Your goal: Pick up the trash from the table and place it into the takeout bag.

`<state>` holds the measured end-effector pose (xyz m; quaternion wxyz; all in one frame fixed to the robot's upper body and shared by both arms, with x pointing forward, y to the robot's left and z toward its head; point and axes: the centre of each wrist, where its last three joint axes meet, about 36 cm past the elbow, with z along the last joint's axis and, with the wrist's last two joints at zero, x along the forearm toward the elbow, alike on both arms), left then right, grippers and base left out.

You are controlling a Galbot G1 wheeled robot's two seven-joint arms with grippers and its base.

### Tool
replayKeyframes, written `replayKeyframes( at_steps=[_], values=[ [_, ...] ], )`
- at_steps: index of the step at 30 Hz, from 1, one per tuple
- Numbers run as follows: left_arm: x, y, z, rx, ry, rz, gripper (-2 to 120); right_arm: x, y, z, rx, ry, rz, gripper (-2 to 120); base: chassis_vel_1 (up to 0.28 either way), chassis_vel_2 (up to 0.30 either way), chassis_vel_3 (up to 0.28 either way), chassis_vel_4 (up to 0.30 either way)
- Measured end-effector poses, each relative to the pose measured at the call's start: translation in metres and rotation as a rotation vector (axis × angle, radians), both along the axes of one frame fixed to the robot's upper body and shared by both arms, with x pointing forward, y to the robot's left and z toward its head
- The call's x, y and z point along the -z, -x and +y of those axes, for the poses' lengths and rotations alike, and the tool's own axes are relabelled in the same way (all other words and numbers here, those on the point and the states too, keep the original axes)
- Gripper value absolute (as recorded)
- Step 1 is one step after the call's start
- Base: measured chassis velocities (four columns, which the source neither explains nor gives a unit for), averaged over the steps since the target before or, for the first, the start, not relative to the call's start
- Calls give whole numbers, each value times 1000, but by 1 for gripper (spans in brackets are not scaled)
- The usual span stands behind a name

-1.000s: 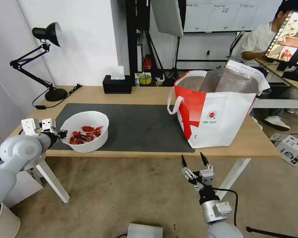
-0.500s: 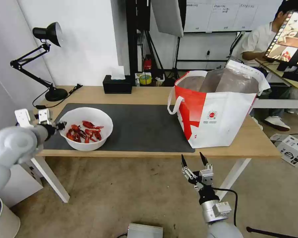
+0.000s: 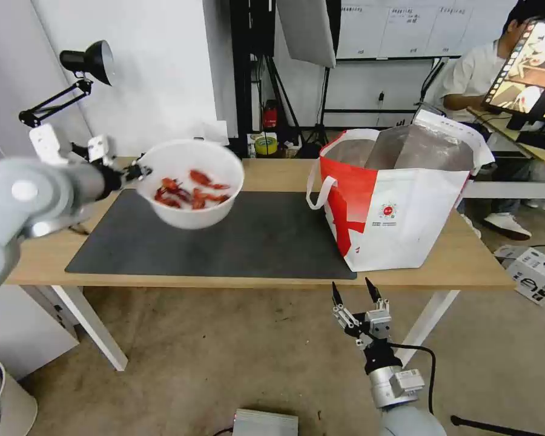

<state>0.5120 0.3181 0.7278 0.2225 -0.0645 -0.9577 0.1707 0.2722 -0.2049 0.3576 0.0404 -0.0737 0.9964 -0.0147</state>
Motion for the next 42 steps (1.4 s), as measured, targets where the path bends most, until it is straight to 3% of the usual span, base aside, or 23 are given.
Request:
replayKeyframes(
  at_steps=[2,5,11,20,26,32,42],
  values=[
    [-5,-5,-7,12,3,1,0,0,1,0,0,0,1,86,0,0,0,0],
    [-32,-26,-32,53,7,-12,0,-1,3,-1,6,0,3,98,0,0,0,0],
    [-66,-50,-72,98,7,-41,0,-3,5,-4,18,0,2,100,0,0,0,0],
    [-93,-72,-129,165,11,-54,0,-3,8,-3,24,-4,5,100,0,0,0,0],
    [-117,-89,-197,236,17,-59,0,-5,8,-5,37,-6,0,100,0,0,0,0],
    [-122,-100,-234,247,0,-65,0,-7,10,-6,50,-12,-1,100,0,0,0,0],
    [-99,-115,-276,257,-18,-62,0,-9,8,-7,60,-13,-11,100,0,0,0,0]
  ],
)
